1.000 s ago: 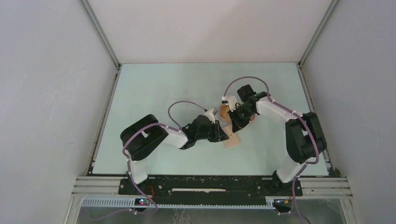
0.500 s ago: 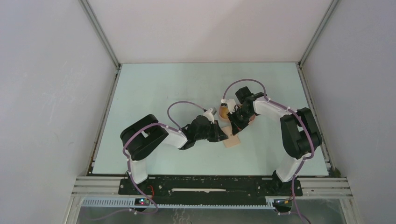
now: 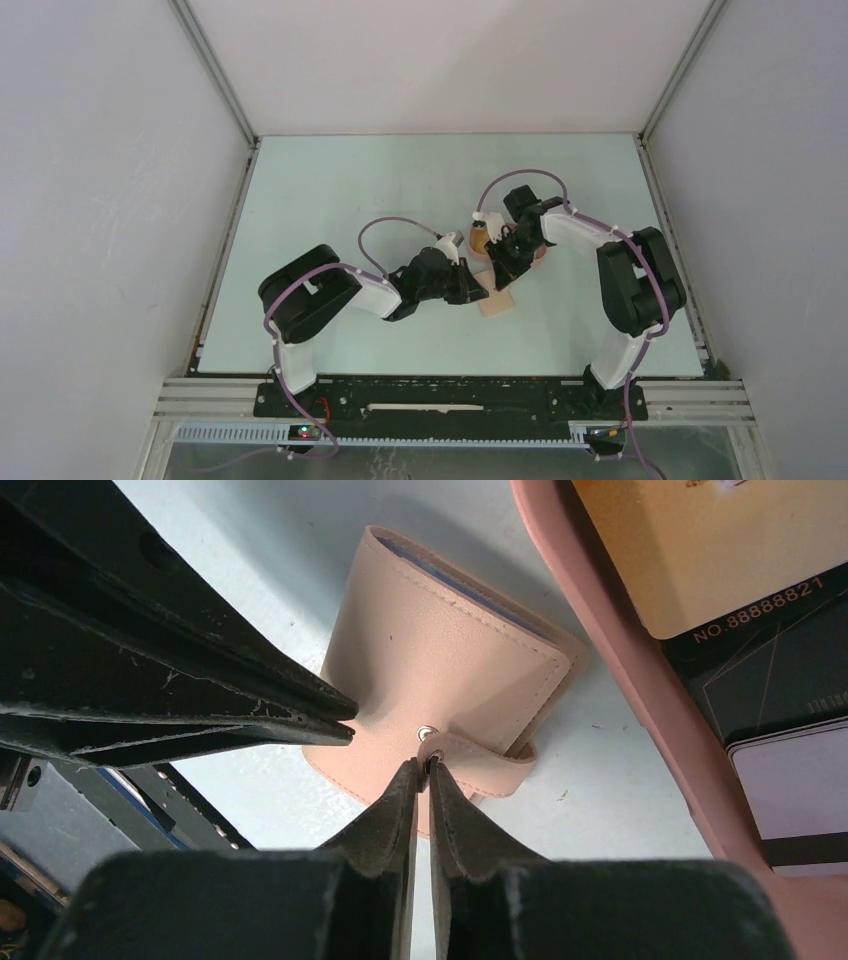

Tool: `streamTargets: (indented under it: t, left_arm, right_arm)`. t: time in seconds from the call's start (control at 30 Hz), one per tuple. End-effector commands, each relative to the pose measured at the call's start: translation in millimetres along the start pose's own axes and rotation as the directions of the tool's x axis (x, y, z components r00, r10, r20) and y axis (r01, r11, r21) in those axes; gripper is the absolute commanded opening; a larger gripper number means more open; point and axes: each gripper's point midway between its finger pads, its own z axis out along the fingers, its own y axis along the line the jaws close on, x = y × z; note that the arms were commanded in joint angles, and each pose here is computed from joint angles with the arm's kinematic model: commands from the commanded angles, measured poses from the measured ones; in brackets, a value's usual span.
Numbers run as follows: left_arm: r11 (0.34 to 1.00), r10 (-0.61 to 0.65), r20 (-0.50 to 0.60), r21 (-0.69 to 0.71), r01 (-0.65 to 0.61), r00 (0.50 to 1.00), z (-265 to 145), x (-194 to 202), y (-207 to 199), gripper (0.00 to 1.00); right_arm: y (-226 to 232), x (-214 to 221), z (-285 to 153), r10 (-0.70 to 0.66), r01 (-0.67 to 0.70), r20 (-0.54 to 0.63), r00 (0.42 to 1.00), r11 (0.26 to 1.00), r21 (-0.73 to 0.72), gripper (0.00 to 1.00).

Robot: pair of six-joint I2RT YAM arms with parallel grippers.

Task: Put the credit cards into the card holder
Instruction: Close the card holder at the center of the board.

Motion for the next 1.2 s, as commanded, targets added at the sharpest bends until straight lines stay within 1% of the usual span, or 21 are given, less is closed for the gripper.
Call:
streamTargets:
  t: [0.0,0.1,0.17,0.2,0.3,0.9,1.17]
  left_arm:
    - [1.0,-0.008,0.011,0.014,0.008,1.0,-1,-3,0,0.12]
    - [1.0,-0.009,0.008,0.015,0.009,1.0,0,-2,0,0.12]
    - [1.0,-0.009,0.009,0.015,0.009,1.0,0,-3,0,0.12]
    - [1.0,-0.009,0.009,0.015,0.009,1.0,0,-3,0,0.12]
    - [1.0,-0.011,0.007,0.013,0.011,1.0,0,-2,0,0.12]
    - [1.0,-0.016,0.01,0.014,0.016,1.0,-1,-1,2,0.11]
    - [1.0,-0.017,0.005,0.011,0.017,1.0,1,1,3,0.08]
  right_arm:
    - [2,-13,-12,0.02,-0.019,0.044,0.999,1.0,-0.012,0.15]
    - [1,-13,-12,0.027,-0.027,0.046,0.999,1.0,-0.011,0.13]
    - [1,-12,-11,0.031,-0.03,0.043,0.999,0.999,-0.012,0.09]
    - [1,-12,-10,0.03,-0.03,0.042,0.999,0.999,-0.011,0.05]
    - [1,-13,-10,0.032,-0.032,0.044,0.999,0.999,-0.007,0.0]
    - [9,-19,-4,-0.005,0.004,0.045,0.999,1.0,0.017,0.0]
    - [14,-23,-7,-0.035,0.033,0.059,0.998,0.999,0.03,0.0]
